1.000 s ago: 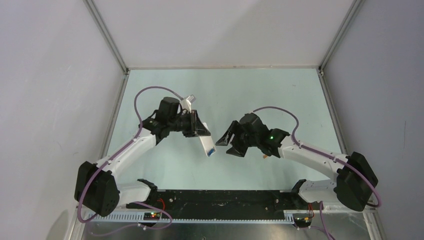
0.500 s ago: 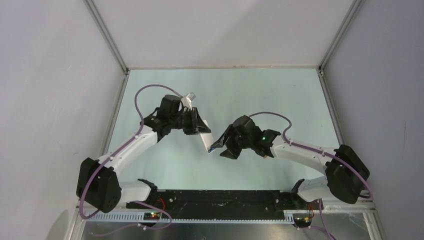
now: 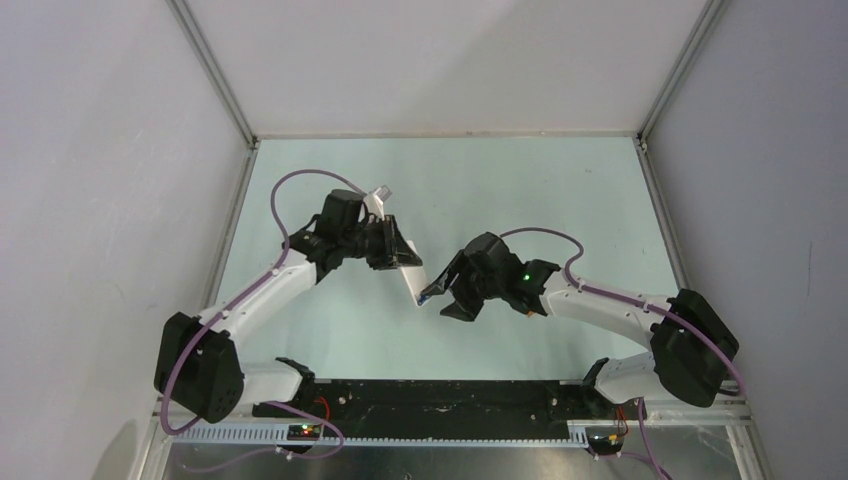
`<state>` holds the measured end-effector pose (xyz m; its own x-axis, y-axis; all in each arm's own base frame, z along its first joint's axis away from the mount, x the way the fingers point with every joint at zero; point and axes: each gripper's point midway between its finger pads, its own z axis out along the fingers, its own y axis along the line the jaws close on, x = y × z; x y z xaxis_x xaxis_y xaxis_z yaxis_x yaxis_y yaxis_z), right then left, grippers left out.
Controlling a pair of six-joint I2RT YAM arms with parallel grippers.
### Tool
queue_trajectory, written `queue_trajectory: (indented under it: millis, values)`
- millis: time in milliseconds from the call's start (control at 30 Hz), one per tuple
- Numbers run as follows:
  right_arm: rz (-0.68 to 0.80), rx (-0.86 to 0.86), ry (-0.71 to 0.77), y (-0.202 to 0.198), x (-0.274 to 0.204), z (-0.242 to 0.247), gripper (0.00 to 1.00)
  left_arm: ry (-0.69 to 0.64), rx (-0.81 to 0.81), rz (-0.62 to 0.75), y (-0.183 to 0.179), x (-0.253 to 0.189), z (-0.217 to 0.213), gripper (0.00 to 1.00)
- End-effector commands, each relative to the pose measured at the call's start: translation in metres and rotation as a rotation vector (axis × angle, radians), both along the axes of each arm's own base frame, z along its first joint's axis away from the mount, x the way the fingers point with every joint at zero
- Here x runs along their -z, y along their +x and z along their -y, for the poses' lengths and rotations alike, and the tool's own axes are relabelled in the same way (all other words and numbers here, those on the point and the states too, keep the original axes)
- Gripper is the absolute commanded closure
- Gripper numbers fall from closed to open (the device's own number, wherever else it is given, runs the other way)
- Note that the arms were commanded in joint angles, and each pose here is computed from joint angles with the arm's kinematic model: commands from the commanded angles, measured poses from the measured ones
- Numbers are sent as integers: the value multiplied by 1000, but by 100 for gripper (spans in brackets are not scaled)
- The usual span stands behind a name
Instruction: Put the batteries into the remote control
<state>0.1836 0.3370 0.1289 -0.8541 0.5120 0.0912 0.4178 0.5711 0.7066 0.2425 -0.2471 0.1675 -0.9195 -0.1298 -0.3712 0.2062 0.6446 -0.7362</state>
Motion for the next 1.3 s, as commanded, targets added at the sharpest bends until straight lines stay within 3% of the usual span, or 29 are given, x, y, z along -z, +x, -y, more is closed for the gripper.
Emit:
queue_trajectory:
  millis: [0,267,433,833,1167,1267]
  values:
    - [103,-15,55,11,-28,-7,30,-50,15,48,8,-22,9,100]
    - [214,-82,63,12,-45,-1,11,-45,27,21,4,-12,9,100]
    - [382,-242,81,10,-61,-1,1,-62,44,6,0,-15,12,100]
    - [595,-597,72,-23,-68,1,1,-187,155,-111,-28,-32,24,100]
    - [644,-658,136,-34,-80,-6,5,-200,211,-164,-33,-21,27,100]
    - [643,-666,142,-35,-80,-8,14,-192,202,-154,-32,-21,27,100]
